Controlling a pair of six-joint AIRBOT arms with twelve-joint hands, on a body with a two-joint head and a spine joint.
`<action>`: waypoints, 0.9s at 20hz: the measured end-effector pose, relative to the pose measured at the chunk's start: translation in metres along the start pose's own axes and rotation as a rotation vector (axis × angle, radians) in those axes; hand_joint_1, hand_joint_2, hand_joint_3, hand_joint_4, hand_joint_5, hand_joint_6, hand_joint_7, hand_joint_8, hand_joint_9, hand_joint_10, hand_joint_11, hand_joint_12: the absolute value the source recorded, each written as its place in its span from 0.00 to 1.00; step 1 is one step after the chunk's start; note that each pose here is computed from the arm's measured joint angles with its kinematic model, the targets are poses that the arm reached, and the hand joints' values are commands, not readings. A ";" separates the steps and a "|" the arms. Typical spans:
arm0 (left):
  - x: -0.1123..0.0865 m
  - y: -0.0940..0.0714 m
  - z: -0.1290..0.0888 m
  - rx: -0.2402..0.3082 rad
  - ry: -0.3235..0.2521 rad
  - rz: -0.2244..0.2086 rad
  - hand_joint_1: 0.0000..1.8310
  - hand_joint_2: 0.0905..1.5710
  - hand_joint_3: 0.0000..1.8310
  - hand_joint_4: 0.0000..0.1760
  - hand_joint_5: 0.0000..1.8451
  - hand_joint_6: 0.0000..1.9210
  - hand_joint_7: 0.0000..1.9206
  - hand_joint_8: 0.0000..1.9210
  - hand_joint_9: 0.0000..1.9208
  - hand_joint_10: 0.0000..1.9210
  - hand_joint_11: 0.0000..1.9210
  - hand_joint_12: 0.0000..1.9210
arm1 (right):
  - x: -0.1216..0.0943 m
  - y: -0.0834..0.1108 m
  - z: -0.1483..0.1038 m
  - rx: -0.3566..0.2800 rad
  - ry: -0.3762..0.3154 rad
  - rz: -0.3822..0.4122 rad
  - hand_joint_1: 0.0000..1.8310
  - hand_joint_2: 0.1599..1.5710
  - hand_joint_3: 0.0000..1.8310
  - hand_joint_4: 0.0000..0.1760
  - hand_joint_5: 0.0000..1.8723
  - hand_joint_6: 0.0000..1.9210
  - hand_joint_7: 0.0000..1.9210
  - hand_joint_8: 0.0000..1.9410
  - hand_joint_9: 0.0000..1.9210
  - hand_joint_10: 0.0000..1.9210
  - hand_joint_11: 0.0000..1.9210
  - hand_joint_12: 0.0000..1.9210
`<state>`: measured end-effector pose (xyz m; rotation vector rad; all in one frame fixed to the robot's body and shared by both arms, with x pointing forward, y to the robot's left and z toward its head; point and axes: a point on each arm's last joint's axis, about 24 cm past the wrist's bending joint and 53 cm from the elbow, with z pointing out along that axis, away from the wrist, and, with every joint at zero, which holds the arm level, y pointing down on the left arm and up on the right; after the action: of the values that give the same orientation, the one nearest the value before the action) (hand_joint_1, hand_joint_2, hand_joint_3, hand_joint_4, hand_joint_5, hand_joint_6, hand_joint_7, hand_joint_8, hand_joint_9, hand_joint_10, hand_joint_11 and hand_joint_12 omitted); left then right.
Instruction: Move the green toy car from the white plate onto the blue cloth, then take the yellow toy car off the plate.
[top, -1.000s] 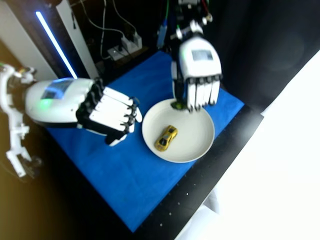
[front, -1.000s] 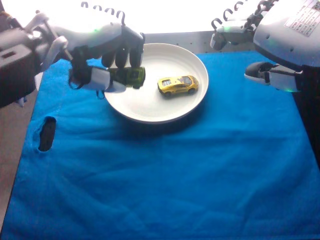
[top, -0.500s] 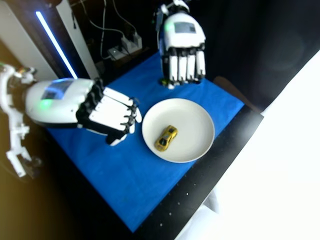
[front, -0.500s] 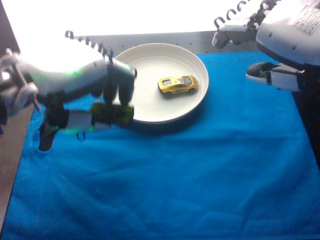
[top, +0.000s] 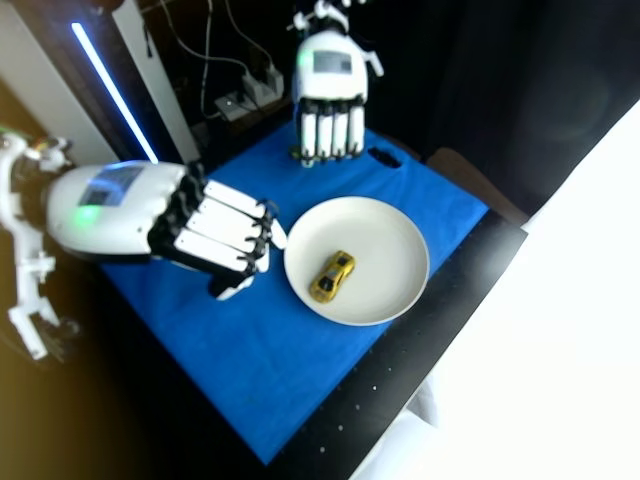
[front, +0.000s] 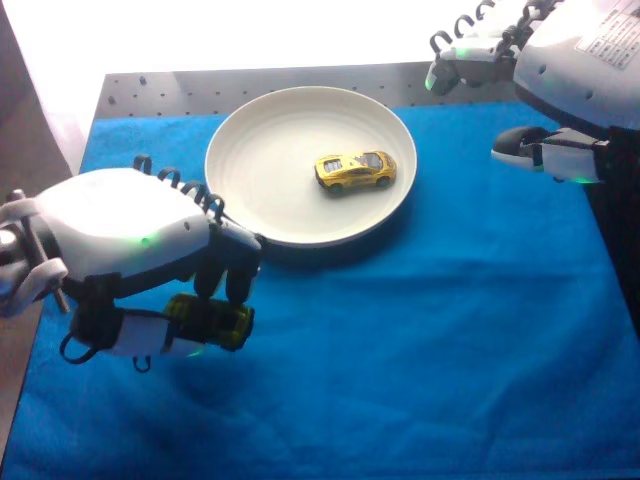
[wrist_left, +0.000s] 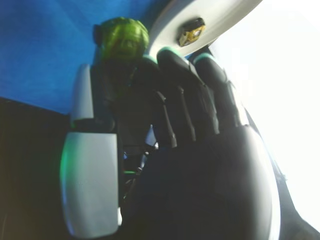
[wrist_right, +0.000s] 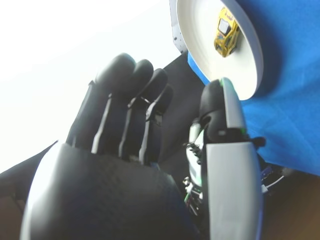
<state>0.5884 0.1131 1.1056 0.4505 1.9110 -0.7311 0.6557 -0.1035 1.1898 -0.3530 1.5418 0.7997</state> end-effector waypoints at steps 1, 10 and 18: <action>0.002 0.001 0.000 -0.001 0.003 -0.008 0.64 0.76 0.00 0.00 0.39 0.66 0.45 0.70 0.33 0.71 0.23 0.88 | 0.000 0.000 0.000 0.000 0.000 0.000 0.65 0.63 0.00 0.00 0.28 0.33 0.34 0.47 0.31 0.68 0.29 0.90; 0.010 0.003 -0.007 -0.007 0.020 -0.043 0.38 0.62 0.00 0.22 0.30 0.25 0.29 0.34 0.23 0.55 0.14 0.87 | 0.000 -0.003 0.000 0.008 0.004 -0.001 0.67 0.61 0.00 0.00 0.28 0.36 0.34 0.45 0.29 0.62 0.22 0.90; 0.001 0.008 -0.010 -0.018 -0.017 -0.065 0.12 0.53 0.00 0.62 0.25 0.02 0.25 0.22 0.12 0.58 0.00 0.94 | 0.001 -0.004 0.000 0.009 0.004 -0.001 0.61 0.65 0.01 0.00 0.27 0.36 0.34 0.44 0.30 0.64 0.23 0.92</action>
<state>0.5856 0.1260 1.1055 0.3707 1.9219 -0.7570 0.6579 -0.1059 1.1883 -0.3490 1.5486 0.7922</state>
